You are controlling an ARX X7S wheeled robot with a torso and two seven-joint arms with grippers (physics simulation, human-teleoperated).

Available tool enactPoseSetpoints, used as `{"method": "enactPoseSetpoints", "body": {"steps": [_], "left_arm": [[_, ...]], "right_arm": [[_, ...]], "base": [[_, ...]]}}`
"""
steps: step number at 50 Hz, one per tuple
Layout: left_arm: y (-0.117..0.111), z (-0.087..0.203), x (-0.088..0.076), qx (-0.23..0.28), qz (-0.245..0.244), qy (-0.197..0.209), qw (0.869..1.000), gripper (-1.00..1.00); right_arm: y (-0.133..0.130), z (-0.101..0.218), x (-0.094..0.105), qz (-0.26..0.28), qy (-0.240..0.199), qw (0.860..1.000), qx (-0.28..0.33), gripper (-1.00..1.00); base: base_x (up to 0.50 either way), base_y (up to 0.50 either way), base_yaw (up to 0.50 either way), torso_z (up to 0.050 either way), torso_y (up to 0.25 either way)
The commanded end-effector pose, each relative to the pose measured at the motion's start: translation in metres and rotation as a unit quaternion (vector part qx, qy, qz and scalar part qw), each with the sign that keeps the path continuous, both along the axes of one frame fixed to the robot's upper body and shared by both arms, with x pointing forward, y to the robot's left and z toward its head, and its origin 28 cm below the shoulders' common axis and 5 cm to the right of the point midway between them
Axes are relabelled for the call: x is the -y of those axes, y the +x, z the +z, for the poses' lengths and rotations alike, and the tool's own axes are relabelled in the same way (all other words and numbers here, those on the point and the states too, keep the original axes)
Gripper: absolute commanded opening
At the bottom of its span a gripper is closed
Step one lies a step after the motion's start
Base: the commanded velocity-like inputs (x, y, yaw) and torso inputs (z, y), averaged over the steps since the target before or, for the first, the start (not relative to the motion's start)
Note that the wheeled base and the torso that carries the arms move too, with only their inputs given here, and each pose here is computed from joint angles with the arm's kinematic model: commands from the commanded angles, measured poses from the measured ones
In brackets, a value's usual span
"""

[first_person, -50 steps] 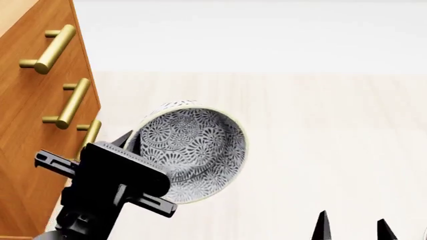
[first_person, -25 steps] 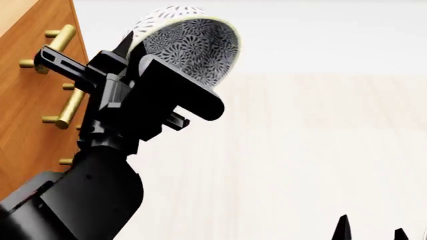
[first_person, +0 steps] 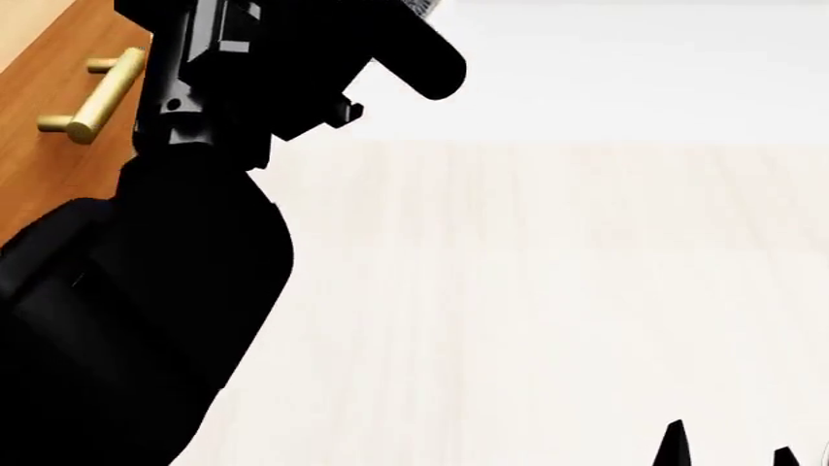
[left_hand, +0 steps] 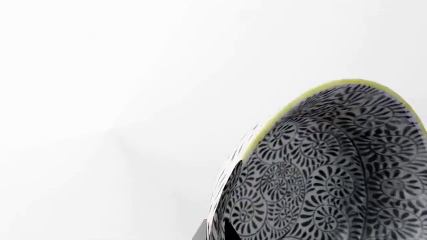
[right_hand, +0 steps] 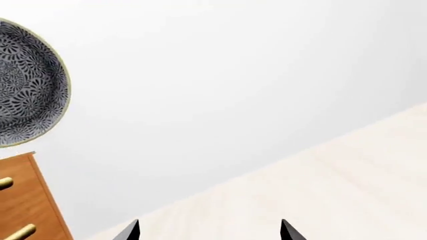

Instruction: Put the bowl on top of the cabinet.

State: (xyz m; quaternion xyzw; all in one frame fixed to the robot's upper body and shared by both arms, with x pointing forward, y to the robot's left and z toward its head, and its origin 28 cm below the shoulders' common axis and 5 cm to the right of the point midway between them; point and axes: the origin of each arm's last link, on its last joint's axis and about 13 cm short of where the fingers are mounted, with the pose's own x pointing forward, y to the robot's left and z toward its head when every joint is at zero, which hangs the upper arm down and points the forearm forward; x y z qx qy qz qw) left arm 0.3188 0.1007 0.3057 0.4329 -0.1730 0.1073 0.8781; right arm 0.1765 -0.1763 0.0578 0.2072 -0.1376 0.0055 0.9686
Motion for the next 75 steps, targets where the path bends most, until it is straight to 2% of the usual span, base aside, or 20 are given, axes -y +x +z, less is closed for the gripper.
{"method": "enactPoseSetpoints", "body": {"steps": [1,2,5,7,8,18,26,36,42,59,67,75], "left_arm": [[-0.009,0.037,-0.006,0.004,0.014,-0.025,1.0,-1.0],[-0.009,0.039,-0.007,-0.006,0.008,-0.046,0.999,-1.0],[-0.008,0.045,-0.01,-0.002,0.009,-0.043,0.999,-1.0],[-0.006,0.049,-0.012,-0.013,0.008,-0.056,0.998,-1.0],[-0.006,0.049,-0.013,-0.018,0.014,-0.047,0.999,-1.0],[-0.01,0.079,-0.015,0.01,0.036,-0.049,0.998,-1.0],[-0.007,0.089,-0.014,0.023,0.047,-0.057,0.997,-1.0],[-0.007,0.114,-0.018,0.049,0.059,-0.095,0.993,-1.0],[-0.001,0.137,-0.018,0.065,0.053,-0.109,0.991,-1.0],[0.028,0.168,-0.021,0.076,0.039,-0.127,0.988,-1.0],[0.039,0.175,-0.033,0.078,0.05,-0.146,0.985,-1.0],[0.047,0.174,-0.044,0.067,0.048,-0.186,0.979,-1.0]], "right_arm": [[-0.001,0.0,-0.002,0.004,-0.001,1.0,0.002,1.0],[-0.001,0.0,-0.002,0.004,-0.002,1.0,0.002,1.0],[-0.001,0.0,-0.002,0.005,-0.001,1.0,0.002,1.0],[-0.001,0.0,-0.002,0.004,-0.001,1.0,0.002,1.0],[-0.001,0.0,-0.001,0.005,-0.001,1.0,0.002,1.0],[0.0,0.0,-0.001,0.005,0.0,1.0,0.001,1.0],[0.0,0.0,-0.001,0.005,0.001,1.0,0.001,1.0],[0.0,-0.001,-0.001,0.005,0.0,1.0,-0.001,1.0],[0.003,-0.003,0.002,0.005,0.005,1.0,-0.008,1.0],[0.009,-0.005,0.009,-0.025,0.007,1.0,-0.016,1.0],[0.009,-0.004,0.008,-0.03,0.001,0.999,-0.015,1.0],[0.012,-0.005,0.007,-0.03,-0.005,0.999,-0.018,1.0]], "base": [[0.0,0.0,0.0,0.0,0.0],[0.0,0.0,0.0,0.0,0.0],[0.0,0.0,0.0,0.0,0.0],[0.0,0.0,0.0,0.0,0.0],[0.0,0.0,0.0,0.0,0.0],[0.0,0.0,0.0,0.0,0.001],[0.0,0.0,0.0,0.0,0.0],[0.0,0.0,0.0,0.0,0.001],[0.0,0.0,0.0,0.0,0.0],[0.0,0.0,0.0,0.0,0.001],[0.0,0.0,0.0,0.0,0.0],[0.0,0.0,0.0,0.001,0.0]]}}
